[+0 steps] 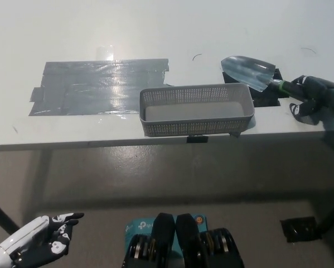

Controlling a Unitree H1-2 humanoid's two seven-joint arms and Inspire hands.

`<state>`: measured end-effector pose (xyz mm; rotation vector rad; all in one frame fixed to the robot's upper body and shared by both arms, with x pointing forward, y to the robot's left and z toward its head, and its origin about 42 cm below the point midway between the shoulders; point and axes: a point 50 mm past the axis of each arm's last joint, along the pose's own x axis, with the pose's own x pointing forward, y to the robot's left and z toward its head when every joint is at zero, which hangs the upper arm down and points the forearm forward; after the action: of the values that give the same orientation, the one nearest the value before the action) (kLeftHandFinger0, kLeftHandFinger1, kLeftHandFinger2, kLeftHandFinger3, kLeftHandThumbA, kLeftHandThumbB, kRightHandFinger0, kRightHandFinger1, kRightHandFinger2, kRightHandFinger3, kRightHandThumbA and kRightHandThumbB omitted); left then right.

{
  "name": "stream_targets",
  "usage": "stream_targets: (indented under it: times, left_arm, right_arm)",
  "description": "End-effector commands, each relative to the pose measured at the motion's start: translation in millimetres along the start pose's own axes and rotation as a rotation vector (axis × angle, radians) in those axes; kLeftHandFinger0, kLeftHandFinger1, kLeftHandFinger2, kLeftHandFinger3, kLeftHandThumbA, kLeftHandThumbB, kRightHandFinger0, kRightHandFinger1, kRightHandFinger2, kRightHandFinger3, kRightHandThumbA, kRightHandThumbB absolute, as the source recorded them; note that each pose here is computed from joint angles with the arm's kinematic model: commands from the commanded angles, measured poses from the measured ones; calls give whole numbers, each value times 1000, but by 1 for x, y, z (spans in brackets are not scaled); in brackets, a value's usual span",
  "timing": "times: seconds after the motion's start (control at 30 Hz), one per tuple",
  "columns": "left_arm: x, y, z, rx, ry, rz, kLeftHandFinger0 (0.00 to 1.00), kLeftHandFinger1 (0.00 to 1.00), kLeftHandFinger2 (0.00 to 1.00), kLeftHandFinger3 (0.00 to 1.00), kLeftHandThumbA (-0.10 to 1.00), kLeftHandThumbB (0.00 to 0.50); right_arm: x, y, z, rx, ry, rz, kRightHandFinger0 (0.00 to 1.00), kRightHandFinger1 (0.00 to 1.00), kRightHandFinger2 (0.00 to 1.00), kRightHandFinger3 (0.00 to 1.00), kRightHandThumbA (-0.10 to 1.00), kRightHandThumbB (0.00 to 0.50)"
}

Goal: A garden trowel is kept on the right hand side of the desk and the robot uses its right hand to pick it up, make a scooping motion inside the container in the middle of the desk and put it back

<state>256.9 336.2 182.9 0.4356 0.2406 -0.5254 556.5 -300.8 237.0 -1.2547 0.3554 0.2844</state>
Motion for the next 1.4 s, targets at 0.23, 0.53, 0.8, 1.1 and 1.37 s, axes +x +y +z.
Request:
stream_targets:
  times: [0.23, 0.53, 0.8, 1.1, 1.37]
  left_arm:
    - [1, 4, 18, 47, -63, -43, 1000, 942, 921, 1000, 684, 365]
    - [0, 4, 19, 69, -86, -35, 998, 921, 883, 1000, 848, 386]
    - [-2, 8, 25, 58, -99, -26, 997, 936, 883, 1000, 855, 355]
    - [0, 11, 33, 87, -122, -26, 1000, 951, 893, 1000, 917, 306]
    - [-2, 10, 35, 78, -131, -18, 1000, 949, 911, 1000, 966, 264]
  right_arm:
    - [3, -26, 56, -16, -108, -54, 1000, 1000, 1000, 1000, 495, 489]
    - [5, -27, 67, -83, -81, 52, 2, 130, 447, 1000, -66, 0]
    - [7, -17, 39, -178, 41, 137, 149, 312, 574, 859, 14, 50]
    - [12, 15, 26, -432, 134, 182, 573, 704, 864, 728, -100, 107]
    - [12, 27, 16, -372, 96, 61, 136, 317, 513, 837, -100, 0]
